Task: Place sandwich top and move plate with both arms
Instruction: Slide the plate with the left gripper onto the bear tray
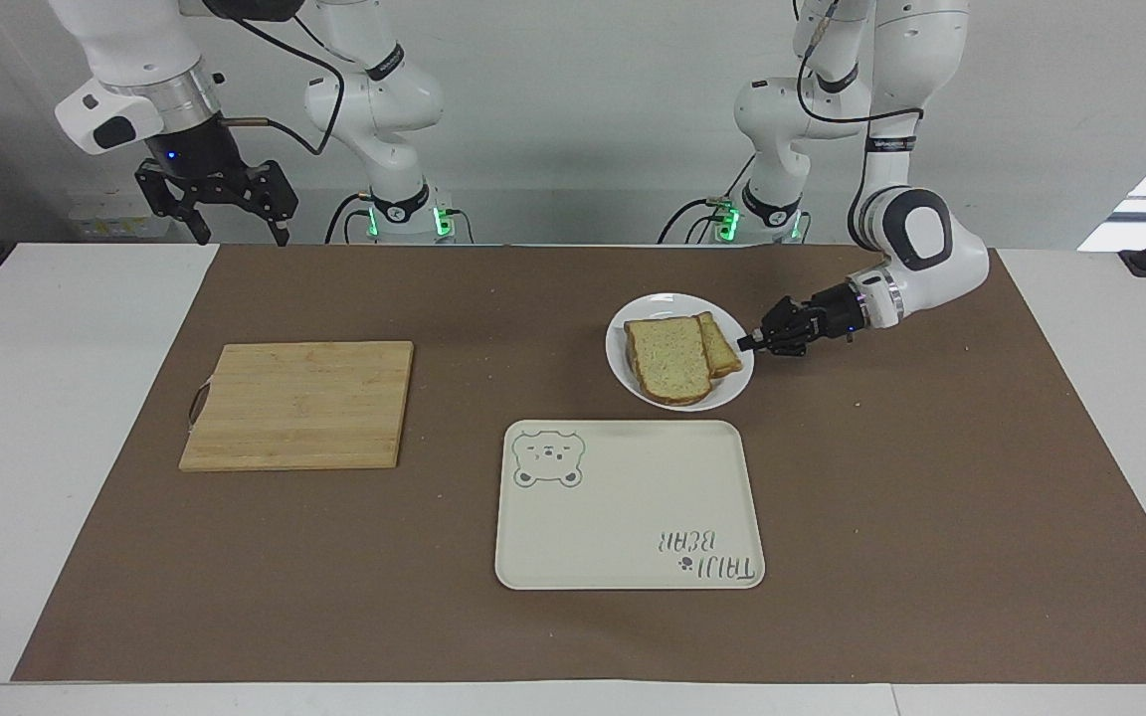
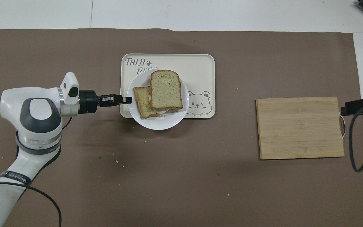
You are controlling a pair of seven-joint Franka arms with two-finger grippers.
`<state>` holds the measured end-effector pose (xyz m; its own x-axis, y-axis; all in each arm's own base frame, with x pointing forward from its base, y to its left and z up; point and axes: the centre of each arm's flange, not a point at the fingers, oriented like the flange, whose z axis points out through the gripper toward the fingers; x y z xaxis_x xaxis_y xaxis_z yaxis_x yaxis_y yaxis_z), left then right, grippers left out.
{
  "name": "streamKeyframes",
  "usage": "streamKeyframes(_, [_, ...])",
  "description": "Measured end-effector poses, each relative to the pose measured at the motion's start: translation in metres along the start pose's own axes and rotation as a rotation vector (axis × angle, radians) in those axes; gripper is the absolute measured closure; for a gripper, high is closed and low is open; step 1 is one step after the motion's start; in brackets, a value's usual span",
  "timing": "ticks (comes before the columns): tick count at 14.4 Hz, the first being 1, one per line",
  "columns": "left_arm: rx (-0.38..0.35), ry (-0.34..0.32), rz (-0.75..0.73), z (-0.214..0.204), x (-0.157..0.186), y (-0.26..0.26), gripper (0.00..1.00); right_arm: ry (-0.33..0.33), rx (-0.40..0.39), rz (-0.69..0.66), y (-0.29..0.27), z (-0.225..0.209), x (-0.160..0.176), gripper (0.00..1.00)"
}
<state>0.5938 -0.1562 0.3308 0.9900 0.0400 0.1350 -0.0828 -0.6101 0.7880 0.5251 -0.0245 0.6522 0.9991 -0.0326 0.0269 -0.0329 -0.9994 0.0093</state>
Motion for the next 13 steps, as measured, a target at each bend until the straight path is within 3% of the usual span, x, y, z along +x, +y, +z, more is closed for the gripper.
streamKeyframes(4, [0.021,0.02,0.018,0.03,0.047,-0.006,0.96,0.0,0.0,0.0,0.0,0.0,0.0,0.0])
streamKeyframes(10, [0.087,-0.029,0.072,0.043,0.058,-0.024,0.93,0.0,0.0,0.001,0.0,0.0,0.0,0.0])
streamKeyframes(11, [0.098,-0.037,0.083,0.044,0.057,-0.024,0.91,0.0,0.0,0.001,0.0,0.0,0.0,0.0])
streamKeyframes(13, [0.136,-0.046,0.121,0.036,0.061,-0.022,0.7,0.0,0.0,0.002,0.001,0.0,0.0,0.0])
